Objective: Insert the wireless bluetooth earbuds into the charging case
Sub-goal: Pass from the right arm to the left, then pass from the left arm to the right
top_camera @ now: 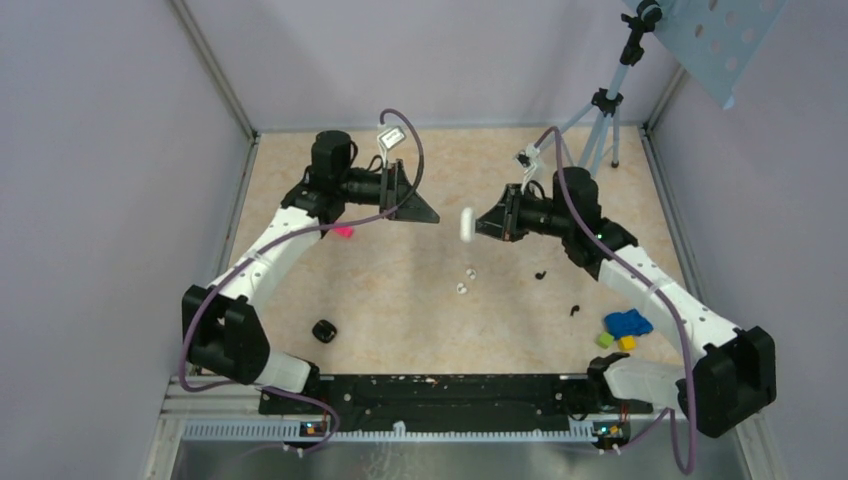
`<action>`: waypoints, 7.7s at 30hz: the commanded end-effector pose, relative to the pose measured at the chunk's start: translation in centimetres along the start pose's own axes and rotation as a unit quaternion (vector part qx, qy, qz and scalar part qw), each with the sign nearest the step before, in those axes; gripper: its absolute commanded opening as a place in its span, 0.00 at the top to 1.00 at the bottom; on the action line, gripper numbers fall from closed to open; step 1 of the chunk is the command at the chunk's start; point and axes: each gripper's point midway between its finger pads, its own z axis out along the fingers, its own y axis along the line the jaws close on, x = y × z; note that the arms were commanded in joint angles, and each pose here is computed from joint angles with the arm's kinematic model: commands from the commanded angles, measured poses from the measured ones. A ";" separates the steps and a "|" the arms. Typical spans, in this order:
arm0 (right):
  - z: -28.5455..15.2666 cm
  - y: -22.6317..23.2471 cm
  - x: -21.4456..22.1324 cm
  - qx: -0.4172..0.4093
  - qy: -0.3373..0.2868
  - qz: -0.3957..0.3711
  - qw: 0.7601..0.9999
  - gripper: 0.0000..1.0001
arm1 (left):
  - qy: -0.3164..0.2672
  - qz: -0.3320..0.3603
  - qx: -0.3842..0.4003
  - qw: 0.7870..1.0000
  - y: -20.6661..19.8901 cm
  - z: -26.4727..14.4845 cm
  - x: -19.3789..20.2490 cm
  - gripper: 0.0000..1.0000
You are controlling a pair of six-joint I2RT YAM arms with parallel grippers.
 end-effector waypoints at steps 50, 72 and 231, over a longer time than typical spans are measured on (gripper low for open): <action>-2.4 0.9 3.3 0.073 0.073 -0.234 0.967 1.00 | 0.068 0.130 0.005 0.989 2.2 6.0 -2.3 0.25; -2.3 0.6 3.3 0.087 0.081 -0.214 0.970 1.00 | 0.146 0.092 0.022 0.985 3.8 8.0 2.2 0.52; 6.8 2.6 -4.5 -0.003 -0.142 0.367 0.919 0.85 | -0.271 0.515 -0.431 0.690 2.1 -2.9 -4.5 1.00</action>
